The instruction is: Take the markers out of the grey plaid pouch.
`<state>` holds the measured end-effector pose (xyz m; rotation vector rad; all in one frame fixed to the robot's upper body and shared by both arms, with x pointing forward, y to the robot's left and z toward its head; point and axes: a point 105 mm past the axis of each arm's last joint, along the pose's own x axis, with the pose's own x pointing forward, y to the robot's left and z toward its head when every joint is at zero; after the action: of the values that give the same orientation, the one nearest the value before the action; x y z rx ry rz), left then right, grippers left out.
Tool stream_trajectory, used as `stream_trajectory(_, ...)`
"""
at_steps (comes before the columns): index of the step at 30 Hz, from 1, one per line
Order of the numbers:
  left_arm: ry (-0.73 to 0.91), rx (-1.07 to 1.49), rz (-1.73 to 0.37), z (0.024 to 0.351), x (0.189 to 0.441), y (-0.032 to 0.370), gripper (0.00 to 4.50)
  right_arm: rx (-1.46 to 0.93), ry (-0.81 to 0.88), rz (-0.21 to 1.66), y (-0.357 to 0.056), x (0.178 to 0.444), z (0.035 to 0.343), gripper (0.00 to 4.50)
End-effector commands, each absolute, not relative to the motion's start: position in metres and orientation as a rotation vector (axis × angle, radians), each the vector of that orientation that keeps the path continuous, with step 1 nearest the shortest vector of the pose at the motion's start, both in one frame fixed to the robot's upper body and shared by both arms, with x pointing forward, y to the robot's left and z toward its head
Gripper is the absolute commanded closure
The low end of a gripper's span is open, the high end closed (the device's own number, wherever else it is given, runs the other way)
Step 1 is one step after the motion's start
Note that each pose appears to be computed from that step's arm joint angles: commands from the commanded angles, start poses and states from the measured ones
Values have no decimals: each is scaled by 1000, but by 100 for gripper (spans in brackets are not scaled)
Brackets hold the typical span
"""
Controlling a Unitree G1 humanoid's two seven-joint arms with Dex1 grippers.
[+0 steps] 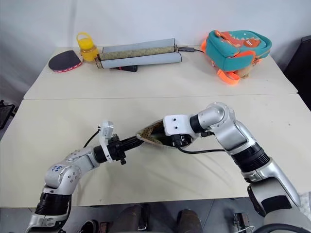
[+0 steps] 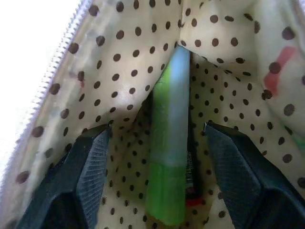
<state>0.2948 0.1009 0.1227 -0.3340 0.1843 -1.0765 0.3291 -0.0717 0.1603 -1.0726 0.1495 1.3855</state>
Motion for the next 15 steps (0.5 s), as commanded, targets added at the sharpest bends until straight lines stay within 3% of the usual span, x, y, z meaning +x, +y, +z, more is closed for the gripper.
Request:
stream_trajectory(1, 169, -332, -1055, 126, 296, 104, 450, -1123, 132, 1357, -71, 335, 160, 252)
stream_trajectory(3, 172, -344, -1048, 125, 297, 105, 450, -1130, 117, 1347, -69, 337, 160, 319)
stream_trajectory(15, 169, -387, -1045, 127, 298, 105, 450, -1193, 81, 1276, -61, 351, 158, 319)
